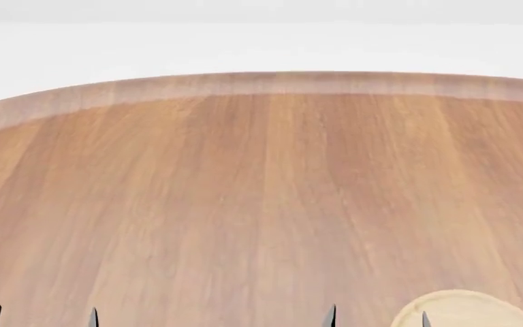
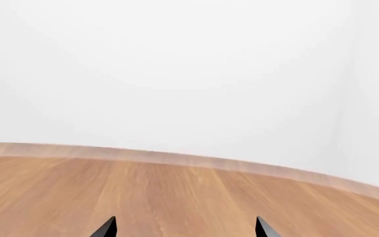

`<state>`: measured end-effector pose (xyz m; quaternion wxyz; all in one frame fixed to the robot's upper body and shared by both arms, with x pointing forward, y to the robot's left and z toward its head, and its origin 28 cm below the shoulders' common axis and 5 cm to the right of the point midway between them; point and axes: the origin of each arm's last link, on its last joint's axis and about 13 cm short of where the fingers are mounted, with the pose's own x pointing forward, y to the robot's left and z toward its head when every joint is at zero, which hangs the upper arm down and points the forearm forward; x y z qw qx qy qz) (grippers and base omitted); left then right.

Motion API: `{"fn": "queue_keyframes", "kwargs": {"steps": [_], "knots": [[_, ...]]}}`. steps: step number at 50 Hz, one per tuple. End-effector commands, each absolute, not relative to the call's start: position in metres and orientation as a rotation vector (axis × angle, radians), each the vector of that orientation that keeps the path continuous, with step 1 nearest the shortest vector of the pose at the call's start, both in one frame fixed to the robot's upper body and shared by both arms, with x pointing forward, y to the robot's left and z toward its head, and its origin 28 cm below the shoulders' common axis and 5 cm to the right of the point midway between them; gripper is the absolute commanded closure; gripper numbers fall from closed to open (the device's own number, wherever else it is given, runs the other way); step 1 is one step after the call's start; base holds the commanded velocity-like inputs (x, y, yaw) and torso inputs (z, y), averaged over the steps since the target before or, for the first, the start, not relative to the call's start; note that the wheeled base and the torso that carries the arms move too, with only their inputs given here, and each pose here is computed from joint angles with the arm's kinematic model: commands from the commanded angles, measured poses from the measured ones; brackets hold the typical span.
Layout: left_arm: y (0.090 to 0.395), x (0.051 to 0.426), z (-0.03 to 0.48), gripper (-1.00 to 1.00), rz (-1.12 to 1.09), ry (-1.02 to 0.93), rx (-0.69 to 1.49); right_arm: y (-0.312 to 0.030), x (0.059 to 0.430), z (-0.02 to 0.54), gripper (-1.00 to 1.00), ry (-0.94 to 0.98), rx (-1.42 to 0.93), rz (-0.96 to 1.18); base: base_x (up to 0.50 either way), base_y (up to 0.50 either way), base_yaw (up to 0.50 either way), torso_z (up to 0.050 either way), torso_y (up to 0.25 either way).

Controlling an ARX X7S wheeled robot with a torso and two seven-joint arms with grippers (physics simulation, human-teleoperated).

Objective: Put the chocolate pudding to the left of the plate.

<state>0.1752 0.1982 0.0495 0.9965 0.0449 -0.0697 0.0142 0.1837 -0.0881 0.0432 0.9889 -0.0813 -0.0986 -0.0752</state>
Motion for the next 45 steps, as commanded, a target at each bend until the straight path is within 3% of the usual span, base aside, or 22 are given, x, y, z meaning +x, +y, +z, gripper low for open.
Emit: {"fn": "queue_keyframes", "kwargs": {"steps": [1,15,22,31,33,35,37,40,45], "knots": [[0.198,0.175,0.05,-1.0,0.026,-0.14,0.09,-0.088,0.184,0.043,-1.0,-0.2,-0.164,-0.152,0.29,0.0,0.0,0.0,0.0],[0.197,0.175,0.049,-1.0,0.024,-0.137,0.093,-0.098,0.18,0.067,-1.0,-0.272,-0.302,-0.158,0.04,0.0,0.0,0.0,0.0],[0.199,0.177,0.049,-1.0,0.029,-0.138,0.09,-0.161,0.166,0.155,-1.0,-0.327,-0.54,-0.117,0.0,0.0,0.0,0.0,0.001],[0.2,0.181,0.047,-1.0,0.045,-0.13,0.101,-0.202,0.173,0.24,-1.0,-0.208,-0.838,0.33,0.0,0.0,0.0,0.0,0.0],[0.199,0.181,0.045,-1.0,0.041,-0.125,0.101,-0.21,0.173,0.25,-1.0,-0.171,-0.912,0.57,0.0,0.0,0.0,0.0,0.0],[0.199,0.181,0.044,-1.0,0.038,-0.125,0.102,-0.217,0.175,0.256,-1.0,-0.143,-0.901,0.665,0.0,0.0,0.0,0.0,0.0],[0.198,0.181,0.044,-1.0,0.038,-0.125,0.101,-0.221,0.18,0.263,-1.0,-0.145,-0.89,0.684,0.0,0.0,0.0,0.0,0.0],[0.198,0.181,0.044,-1.0,0.036,-0.12,0.103,-0.23,0.197,0.263,-1.0,0.06,-0.918,0.831,0.0,0.0,0.0,0.0,0.0],[0.198,0.182,0.043,-1.0,0.035,-0.118,0.104,-0.235,0.215,0.25,-1.0,0.178,-0.917,0.904,0.0,0.0,0.0,0.0,0.0]]}}
